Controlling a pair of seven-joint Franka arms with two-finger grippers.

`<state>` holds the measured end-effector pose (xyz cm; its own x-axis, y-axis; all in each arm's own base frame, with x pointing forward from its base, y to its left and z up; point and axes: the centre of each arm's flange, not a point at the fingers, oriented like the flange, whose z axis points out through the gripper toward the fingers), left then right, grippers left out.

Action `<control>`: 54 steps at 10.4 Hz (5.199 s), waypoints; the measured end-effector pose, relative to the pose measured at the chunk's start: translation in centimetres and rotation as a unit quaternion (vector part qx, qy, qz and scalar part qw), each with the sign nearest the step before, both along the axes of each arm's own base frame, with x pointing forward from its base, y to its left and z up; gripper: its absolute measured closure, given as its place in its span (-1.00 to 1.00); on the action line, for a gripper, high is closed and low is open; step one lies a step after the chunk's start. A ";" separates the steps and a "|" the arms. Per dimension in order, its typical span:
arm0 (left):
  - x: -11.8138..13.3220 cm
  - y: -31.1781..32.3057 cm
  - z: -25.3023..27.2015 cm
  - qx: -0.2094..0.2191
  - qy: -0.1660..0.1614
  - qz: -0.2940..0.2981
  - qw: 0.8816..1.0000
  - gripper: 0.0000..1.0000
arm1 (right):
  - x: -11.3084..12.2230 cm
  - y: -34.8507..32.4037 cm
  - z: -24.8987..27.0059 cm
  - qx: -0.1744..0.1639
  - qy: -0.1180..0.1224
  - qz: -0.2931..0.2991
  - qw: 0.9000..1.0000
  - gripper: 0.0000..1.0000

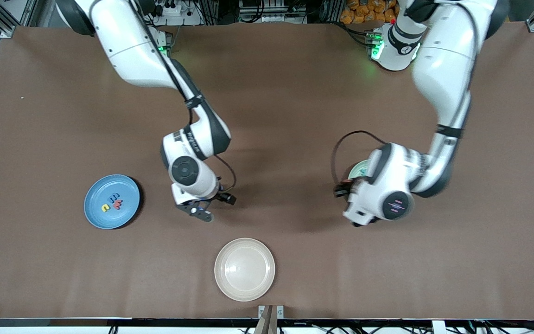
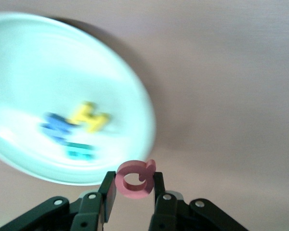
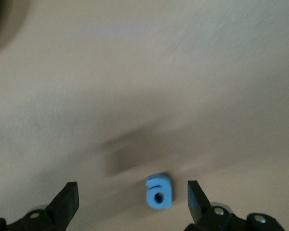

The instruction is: Sort upper and lower case letters into plates

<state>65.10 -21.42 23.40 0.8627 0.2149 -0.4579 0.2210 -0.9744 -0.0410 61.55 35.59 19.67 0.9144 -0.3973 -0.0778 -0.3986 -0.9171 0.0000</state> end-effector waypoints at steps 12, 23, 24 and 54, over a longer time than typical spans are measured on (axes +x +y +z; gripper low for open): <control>0.3 9.2 -2.3 0.006 0.018 -0.116 0.993 -0.47 | -2.4 -1.8 -3.0 -0.002 0.005 0.034 0.999 -1.00; -5.1 9.7 38.7 0.019 -0.271 -0.106 0.957 -1.00 | -0.7 -3.7 1.0 0.024 -0.019 0.025 0.999 0.46; -5.8 10.0 39.0 0.022 -0.261 -0.106 0.959 -1.00 | 0.9 -7.0 2.3 0.026 -0.020 0.026 0.999 0.46; -7.5 19.2 39.8 -0.019 -0.205 -0.086 0.975 -1.00 | -5.1 -33.1 44.7 0.011 -0.059 0.224 0.973 -1.00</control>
<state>57.57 -2.23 63.24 0.9966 0.0402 -0.0721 0.0441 -0.9976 0.0526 56.47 2.53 64.34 0.9984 0.0439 0.0345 0.0453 -0.9980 -0.0430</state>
